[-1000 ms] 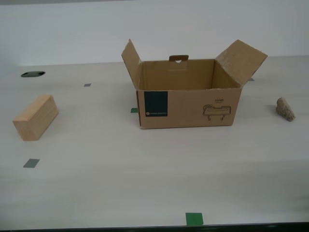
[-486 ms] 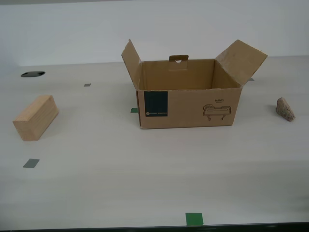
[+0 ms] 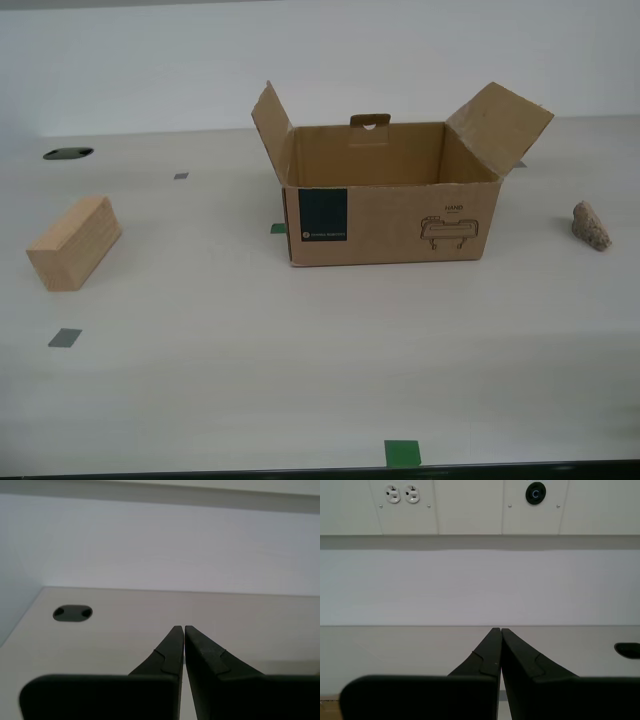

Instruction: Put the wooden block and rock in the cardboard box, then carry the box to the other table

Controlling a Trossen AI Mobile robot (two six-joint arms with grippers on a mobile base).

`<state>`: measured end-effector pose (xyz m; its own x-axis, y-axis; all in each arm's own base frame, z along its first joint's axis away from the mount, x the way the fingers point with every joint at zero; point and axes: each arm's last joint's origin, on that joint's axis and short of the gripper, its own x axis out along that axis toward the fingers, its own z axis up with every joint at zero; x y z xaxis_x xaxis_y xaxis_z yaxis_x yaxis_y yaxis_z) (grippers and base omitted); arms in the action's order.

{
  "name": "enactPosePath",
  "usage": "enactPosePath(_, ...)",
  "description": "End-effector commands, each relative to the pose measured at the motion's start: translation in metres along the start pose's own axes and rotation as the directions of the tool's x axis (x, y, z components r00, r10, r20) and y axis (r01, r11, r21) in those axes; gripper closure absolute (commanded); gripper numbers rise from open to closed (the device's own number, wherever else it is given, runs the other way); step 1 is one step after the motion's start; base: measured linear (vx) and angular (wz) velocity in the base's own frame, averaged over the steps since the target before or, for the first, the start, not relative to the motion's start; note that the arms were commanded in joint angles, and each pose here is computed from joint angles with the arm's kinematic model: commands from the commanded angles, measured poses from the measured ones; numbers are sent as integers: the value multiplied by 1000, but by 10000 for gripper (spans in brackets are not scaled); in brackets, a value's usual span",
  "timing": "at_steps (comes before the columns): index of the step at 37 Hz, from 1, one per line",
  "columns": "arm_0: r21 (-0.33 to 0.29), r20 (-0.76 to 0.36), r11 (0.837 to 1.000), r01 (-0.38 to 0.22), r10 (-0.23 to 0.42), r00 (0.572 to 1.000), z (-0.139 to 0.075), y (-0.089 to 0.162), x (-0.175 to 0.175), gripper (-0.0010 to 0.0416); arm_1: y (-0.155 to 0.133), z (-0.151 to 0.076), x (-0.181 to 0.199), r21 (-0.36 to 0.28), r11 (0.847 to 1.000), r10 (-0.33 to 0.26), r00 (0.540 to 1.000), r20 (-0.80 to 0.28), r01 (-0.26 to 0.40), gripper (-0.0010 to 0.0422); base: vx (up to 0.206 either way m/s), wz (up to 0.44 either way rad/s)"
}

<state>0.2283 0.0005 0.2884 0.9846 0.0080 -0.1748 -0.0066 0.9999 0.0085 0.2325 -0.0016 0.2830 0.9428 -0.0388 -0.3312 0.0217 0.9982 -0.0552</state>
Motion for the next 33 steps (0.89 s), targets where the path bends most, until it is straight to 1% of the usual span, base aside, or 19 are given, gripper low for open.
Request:
enactPosePath(1,11,-33,1000,1,-1,999,12,0,-2,407,-1,2,-3,-12,1000,-14,997,-71,13,413,0,0)
enactPosePath(6,25,-115,1000,4,-2,993,28,0,-7,407,-2,5,-9,-46,999,-29,982,-188,20,413,0,0)
enactPosePath(11,36,-212,999,10,-3,977,45,0,-15,407,-3,11,-17,-54,998,-40,960,-276,26,413,0,0)
enactPosePath(20,55,-324,998,22,-3,946,70,1,-34,407,-4,21,-28,-73,997,-36,908,-417,6,413,0,0)
enactPosePath(24,67,-371,997,30,-3,929,76,1,-42,407,-4,20,-29,-77,997,-34,858,-513,-7,413,0,0)
enactPosePath(26,68,-397,997,33,-3,918,78,1,-46,407,-4,18,-28,-81,997,-37,816,-577,-12,413,0,0)
enactPosePath(30,74,-456,996,42,-4,890,81,1,-54,407,-4,14,-27,-101,995,-69,723,-688,-1,413,0,0)
enactPosePath(33,87,-503,995,55,-4,864,83,1,-59,407,-5,13,-25,-103,995,-84,681,-727,13,413,0,0)
